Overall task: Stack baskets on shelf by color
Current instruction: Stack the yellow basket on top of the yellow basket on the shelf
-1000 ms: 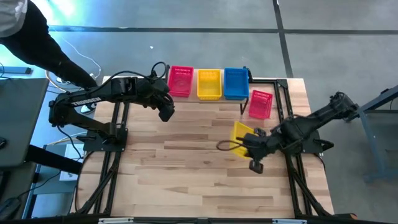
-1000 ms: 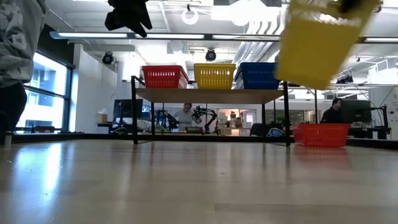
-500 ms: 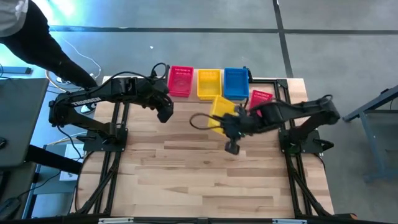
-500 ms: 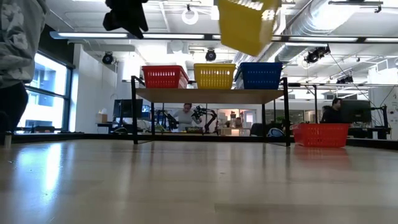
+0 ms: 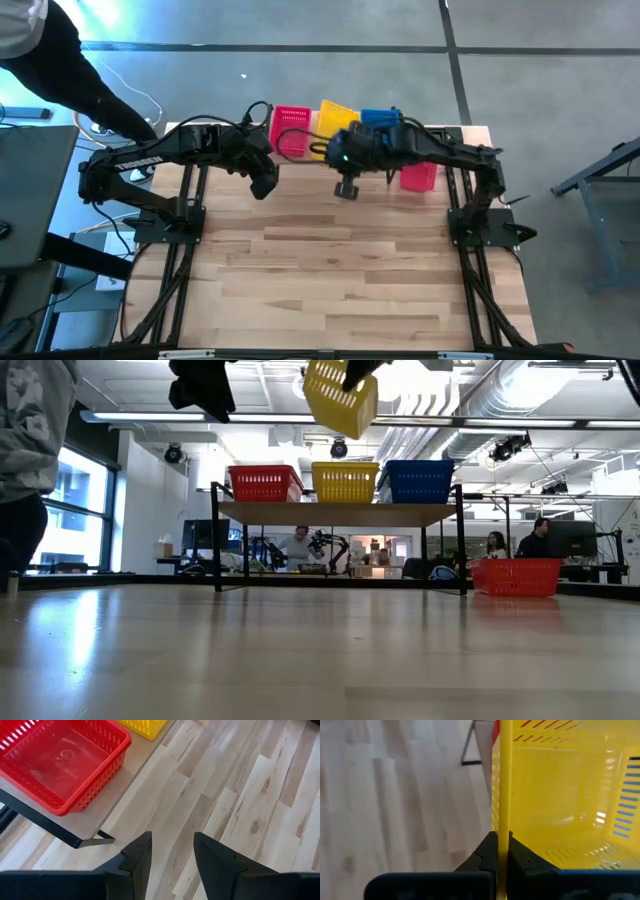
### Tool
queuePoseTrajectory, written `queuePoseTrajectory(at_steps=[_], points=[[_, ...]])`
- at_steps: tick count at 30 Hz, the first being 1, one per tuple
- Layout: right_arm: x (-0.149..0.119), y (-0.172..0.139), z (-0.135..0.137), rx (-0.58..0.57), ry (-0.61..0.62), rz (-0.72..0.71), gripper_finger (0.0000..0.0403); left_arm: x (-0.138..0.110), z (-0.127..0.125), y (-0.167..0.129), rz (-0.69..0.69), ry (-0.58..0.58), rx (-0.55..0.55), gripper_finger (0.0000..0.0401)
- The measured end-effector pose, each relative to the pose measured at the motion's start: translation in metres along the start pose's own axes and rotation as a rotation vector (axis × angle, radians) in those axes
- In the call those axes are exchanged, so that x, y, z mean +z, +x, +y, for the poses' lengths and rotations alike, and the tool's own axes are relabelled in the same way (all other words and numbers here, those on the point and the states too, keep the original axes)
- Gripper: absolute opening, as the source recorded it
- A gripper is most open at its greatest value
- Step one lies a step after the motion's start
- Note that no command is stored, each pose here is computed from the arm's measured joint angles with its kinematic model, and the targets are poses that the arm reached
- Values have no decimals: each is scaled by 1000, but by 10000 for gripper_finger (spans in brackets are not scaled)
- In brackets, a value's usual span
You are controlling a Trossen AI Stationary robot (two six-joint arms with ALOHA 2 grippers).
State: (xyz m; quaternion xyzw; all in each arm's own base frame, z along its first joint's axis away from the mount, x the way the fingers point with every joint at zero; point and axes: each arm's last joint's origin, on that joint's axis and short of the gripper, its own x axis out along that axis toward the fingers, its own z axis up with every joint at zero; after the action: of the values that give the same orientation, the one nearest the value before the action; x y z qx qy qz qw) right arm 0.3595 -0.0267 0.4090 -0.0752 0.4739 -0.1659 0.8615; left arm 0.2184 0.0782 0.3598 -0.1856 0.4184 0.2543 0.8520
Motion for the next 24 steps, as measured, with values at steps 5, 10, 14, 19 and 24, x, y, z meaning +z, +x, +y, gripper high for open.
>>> queuePoseTrajectory(at_steps=[5, 10, 14, 19, 24], points=[[0, 19, -19, -20, -74, 62, 0, 0, 0, 0, 0, 4, 1, 136], [-3, 35, -34, -24, -158, 127, 0, 0, 0, 0, -3, 11, 9, 136], [-4, 45, -44, -27, -193, 155, 0, 1, 2, 0, -16, 20, 53, 136], [-6, 57, -53, 3, -189, 187, 0, 1, 3, 0, -28, 19, 91, 136], [-8, 59, -59, 26, -180, 191, 0, 1, 3, 0, -29, 19, 93, 136]])
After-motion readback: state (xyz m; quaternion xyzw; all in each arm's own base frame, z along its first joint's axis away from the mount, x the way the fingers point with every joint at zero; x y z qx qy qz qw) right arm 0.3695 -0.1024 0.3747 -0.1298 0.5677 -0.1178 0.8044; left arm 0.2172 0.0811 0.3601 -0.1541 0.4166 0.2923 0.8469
